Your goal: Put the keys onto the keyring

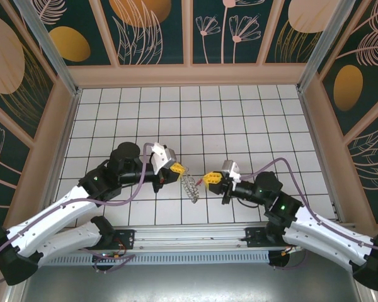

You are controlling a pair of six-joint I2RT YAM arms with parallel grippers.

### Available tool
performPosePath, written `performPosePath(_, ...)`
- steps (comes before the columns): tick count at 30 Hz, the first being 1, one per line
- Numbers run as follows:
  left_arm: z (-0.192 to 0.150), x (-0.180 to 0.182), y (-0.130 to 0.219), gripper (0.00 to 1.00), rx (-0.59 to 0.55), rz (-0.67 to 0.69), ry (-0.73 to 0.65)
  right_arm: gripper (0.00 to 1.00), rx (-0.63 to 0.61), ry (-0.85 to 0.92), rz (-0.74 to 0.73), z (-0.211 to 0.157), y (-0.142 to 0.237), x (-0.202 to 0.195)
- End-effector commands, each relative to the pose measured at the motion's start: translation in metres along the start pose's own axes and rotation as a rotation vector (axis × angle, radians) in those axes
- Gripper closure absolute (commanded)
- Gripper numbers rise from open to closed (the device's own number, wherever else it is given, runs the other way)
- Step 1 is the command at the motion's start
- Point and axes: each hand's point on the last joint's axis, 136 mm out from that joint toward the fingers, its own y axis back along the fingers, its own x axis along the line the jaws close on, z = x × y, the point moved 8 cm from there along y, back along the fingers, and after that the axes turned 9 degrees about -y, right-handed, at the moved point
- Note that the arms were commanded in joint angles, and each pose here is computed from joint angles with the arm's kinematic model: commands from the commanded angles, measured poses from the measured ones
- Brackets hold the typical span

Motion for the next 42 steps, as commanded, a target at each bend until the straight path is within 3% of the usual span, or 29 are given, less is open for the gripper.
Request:
performPosePath(1, 0.017, -0.008, 0.002, 1.00, -0.026, -0.099, -0.101, 1.00, -0.053, 0.068, 0.036, 0.016, 0.004, 0.012)
performPosePath(8, 0.009, -0.010, -0.007, 1.00, 0.032, -0.147, -0.117, 1.00, -0.134, 0.142, 0.061, 0.024, 0.015, 0.022)
performPosePath(20, 0.003, -0.019, 0.000, 1.00, -0.014, -0.166, -0.139, 1.00, -0.090, 0.215, 0.101, 0.025, -0.005, 0.033)
performPosePath(24, -0.001, -0.020, 0.001, 1.00, -0.011, -0.160, -0.142, 1.00, -0.137, 0.237, 0.116, 0.029, -0.007, 0.040)
performPosePath(42, -0.005, -0.021, 0.000, 1.00, -0.010, -0.168, -0.131, 1.00, -0.183, 0.321, -0.034, 0.030, -0.018, 0.044)
